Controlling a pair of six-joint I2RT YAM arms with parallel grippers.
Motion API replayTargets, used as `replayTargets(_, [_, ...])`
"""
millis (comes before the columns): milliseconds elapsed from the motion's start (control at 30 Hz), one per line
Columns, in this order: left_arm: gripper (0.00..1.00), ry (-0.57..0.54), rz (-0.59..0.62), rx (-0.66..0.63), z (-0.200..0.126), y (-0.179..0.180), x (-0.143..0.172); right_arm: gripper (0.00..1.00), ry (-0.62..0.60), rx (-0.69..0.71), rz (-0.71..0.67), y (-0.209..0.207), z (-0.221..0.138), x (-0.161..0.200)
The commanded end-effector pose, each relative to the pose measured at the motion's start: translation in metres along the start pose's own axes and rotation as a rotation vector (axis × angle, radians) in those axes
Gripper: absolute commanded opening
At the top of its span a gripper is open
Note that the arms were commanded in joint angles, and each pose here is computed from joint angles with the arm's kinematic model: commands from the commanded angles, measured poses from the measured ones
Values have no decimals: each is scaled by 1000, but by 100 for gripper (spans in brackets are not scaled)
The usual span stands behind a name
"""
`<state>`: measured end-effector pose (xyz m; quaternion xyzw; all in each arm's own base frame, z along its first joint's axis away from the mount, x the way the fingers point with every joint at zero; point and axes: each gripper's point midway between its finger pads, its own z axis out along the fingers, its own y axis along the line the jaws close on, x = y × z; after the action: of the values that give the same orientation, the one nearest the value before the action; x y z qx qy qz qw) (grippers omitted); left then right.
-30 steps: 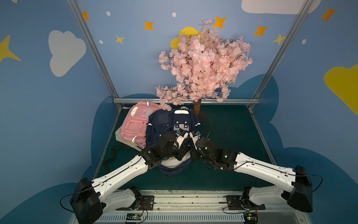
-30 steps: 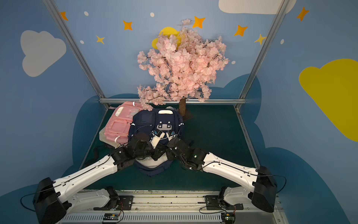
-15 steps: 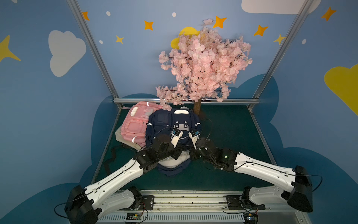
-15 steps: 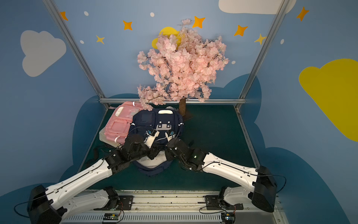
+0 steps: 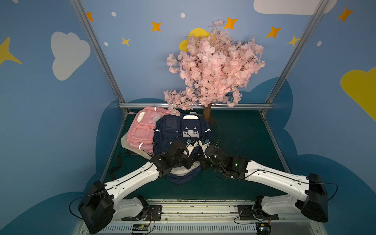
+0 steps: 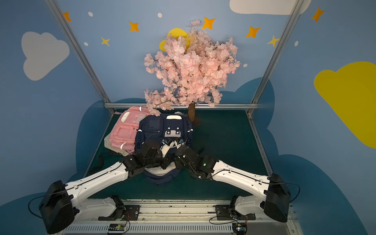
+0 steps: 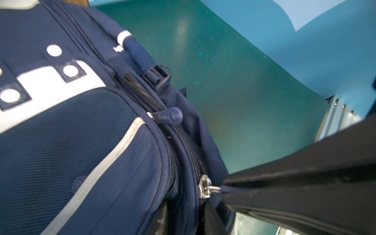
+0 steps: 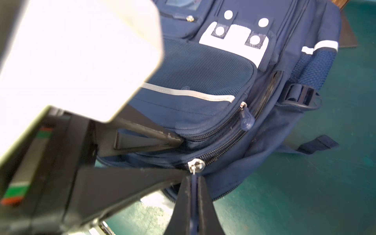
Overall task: Zip up the backpack
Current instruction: Zip the zipper on the backpack.
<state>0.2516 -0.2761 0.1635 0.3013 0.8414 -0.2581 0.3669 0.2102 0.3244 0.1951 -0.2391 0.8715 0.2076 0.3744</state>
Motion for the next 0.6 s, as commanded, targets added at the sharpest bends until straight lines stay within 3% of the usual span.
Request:
replayTargets(0, [17, 56, 0, -36, 6, 10, 21, 0, -99, -52, 41, 15, -7, -28])
replayTargets(233, [3, 35, -7, -65, 0, 15, 25, 0, -31, -6, 205, -24, 2, -14])
replayTargets(567, [3, 2, -26, -78, -16, 14, 37, 0, -9, 93, 373, -97, 7, -19])
